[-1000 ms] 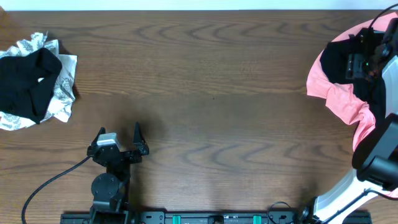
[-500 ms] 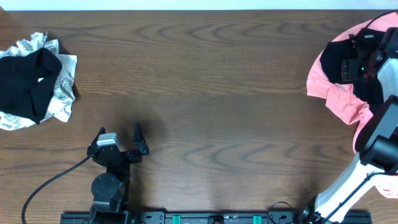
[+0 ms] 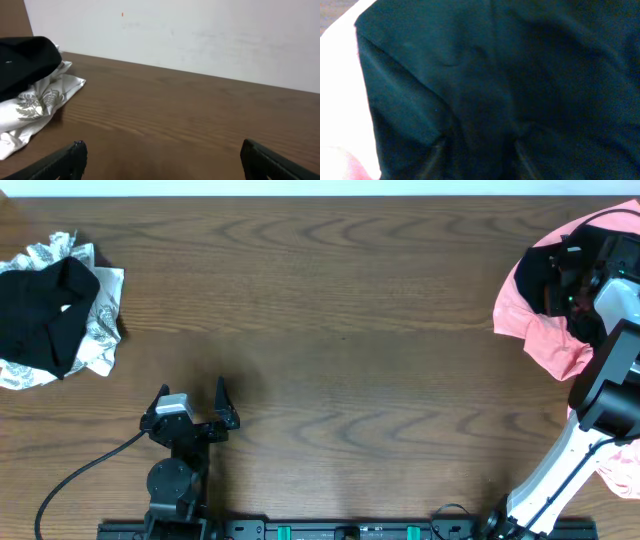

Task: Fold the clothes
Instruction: 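Reach the right gripper over the black garment on the pink shirt, then pinch the black garment's edge with the right gripper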

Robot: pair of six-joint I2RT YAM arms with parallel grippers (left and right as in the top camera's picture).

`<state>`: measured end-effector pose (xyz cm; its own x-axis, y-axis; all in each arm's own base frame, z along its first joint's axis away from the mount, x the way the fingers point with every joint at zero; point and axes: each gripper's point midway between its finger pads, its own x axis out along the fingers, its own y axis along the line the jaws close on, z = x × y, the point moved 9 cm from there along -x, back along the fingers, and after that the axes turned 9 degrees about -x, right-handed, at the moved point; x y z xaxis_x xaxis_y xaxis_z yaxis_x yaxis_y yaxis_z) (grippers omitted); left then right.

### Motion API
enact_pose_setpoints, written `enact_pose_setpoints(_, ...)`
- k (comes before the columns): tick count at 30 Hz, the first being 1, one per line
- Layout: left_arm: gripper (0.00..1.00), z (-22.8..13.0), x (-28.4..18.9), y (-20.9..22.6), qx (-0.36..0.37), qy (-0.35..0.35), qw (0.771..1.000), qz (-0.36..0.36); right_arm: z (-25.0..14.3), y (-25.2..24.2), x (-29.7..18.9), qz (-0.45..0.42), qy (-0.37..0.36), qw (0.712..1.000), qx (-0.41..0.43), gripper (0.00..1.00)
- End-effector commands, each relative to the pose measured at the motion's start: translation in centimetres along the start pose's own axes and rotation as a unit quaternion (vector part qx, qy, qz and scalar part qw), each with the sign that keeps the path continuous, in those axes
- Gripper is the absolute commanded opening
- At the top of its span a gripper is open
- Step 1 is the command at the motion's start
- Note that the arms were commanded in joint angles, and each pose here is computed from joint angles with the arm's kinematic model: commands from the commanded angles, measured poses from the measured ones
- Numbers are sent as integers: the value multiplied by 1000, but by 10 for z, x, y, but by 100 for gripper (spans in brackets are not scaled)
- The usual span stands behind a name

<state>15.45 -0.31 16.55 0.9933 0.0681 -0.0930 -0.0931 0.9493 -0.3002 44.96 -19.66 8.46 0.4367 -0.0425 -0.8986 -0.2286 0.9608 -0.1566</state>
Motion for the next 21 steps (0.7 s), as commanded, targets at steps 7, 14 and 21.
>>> enact_pose_setpoints(7, 98, -12, 1, 6, 11, 21, 1000, 16, 19, -13, -25, -27, -33, 999, -2, 18)
enact_pose_setpoints(14, 98, -12, 1, 6, 11, 21, 1000, 16, 41, -20, -78, -66, -81, 994, -11, 23)
enact_pose_setpoints(21, 98, -12, 1, 6, 11, 21, 1000, 16, 44, -19, -94, -71, -87, 994, -12, 1)
